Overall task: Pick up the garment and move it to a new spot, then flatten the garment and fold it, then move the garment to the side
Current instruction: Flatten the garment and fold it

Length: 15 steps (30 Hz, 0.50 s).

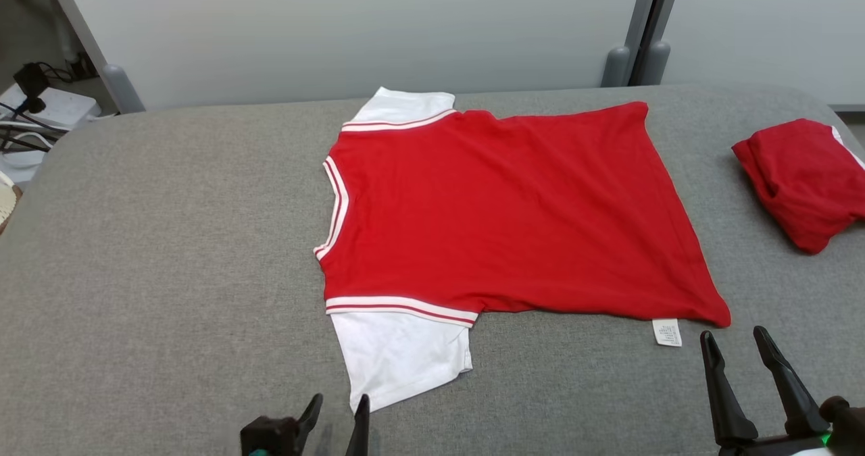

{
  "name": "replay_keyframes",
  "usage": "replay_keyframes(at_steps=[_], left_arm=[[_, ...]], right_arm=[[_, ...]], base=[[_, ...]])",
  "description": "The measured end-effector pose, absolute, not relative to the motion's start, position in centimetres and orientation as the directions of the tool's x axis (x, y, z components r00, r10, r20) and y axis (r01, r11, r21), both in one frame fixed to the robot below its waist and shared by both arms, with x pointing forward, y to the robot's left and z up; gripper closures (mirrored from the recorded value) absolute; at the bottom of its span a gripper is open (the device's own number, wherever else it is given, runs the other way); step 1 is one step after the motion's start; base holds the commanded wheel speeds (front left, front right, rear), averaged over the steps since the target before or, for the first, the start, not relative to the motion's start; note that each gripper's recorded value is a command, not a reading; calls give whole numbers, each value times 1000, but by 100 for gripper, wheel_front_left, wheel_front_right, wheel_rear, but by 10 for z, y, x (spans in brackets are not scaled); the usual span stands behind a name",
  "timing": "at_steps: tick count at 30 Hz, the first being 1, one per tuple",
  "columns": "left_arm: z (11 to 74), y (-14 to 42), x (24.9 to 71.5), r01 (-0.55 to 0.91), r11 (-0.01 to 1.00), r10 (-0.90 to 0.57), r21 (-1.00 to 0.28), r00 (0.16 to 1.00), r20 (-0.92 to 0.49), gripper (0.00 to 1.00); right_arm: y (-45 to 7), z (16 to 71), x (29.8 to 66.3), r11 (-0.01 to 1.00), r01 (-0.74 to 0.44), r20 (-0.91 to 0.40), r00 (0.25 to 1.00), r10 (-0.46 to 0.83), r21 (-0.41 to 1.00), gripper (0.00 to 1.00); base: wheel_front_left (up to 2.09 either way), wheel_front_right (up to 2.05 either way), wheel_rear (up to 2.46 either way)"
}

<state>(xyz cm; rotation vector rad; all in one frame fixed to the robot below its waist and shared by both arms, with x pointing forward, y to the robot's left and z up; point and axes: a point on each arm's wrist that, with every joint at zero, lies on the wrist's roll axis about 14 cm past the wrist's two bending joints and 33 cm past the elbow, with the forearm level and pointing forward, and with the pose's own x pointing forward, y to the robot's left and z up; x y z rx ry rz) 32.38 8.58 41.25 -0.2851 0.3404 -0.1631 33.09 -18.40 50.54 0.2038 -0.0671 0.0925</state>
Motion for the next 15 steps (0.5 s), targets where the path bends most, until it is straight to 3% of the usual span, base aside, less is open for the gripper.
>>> replay_keyframes(at_steps=[8, 15], left_arm=[[374, 70, 325, 125, 957, -238, -264, 856, -458, 0], [359, 72, 332, 113, 963, -224, -243, 835, -502, 0]], right_arm=[[-189, 505, 338, 976, -87, 73, 995, 74, 197, 0], [-194, 502, 340, 979, -76, 62, 996, 66, 190, 0]], base=[[0, 0, 0], [0, 0, 0]])
